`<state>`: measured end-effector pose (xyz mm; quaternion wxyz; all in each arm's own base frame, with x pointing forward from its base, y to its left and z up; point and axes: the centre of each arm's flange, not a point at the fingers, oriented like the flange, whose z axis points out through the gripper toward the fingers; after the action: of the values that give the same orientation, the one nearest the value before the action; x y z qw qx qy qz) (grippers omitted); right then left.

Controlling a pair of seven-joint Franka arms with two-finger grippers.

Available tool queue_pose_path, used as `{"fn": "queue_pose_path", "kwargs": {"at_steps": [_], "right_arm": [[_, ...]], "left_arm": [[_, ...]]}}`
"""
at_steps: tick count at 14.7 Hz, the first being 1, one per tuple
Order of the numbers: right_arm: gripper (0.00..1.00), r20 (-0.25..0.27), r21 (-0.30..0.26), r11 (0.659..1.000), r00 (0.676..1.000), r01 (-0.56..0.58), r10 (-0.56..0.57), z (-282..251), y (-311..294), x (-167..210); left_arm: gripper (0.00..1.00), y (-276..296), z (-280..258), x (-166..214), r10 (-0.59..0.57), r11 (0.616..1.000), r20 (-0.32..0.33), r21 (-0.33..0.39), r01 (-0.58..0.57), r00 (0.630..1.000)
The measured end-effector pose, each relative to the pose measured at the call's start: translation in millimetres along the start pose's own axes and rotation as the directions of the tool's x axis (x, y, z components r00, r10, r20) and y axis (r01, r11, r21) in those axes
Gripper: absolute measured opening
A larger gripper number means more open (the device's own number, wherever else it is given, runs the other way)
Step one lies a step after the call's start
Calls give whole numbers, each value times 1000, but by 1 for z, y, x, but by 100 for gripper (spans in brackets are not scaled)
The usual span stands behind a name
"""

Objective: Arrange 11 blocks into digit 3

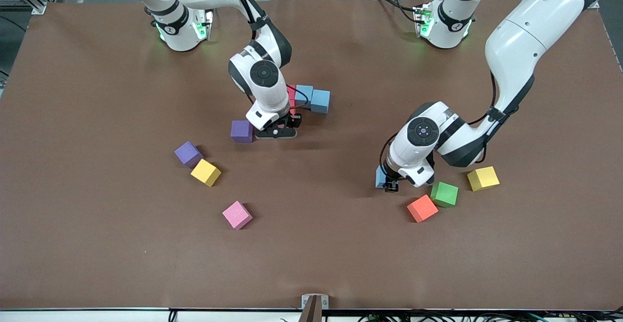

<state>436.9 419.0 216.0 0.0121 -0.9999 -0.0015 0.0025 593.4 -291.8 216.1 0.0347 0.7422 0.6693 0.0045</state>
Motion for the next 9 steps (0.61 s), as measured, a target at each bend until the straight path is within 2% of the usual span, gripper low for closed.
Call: {"fn": "queue_pose_path", "kwargs": {"at_steps": [9], "right_arm": [[52,-2,2,1000,1000,-8,8,0,0,0]], "left_arm": [[62,2,-2,-7,8,1000,0,-10,-8,1000]]}}
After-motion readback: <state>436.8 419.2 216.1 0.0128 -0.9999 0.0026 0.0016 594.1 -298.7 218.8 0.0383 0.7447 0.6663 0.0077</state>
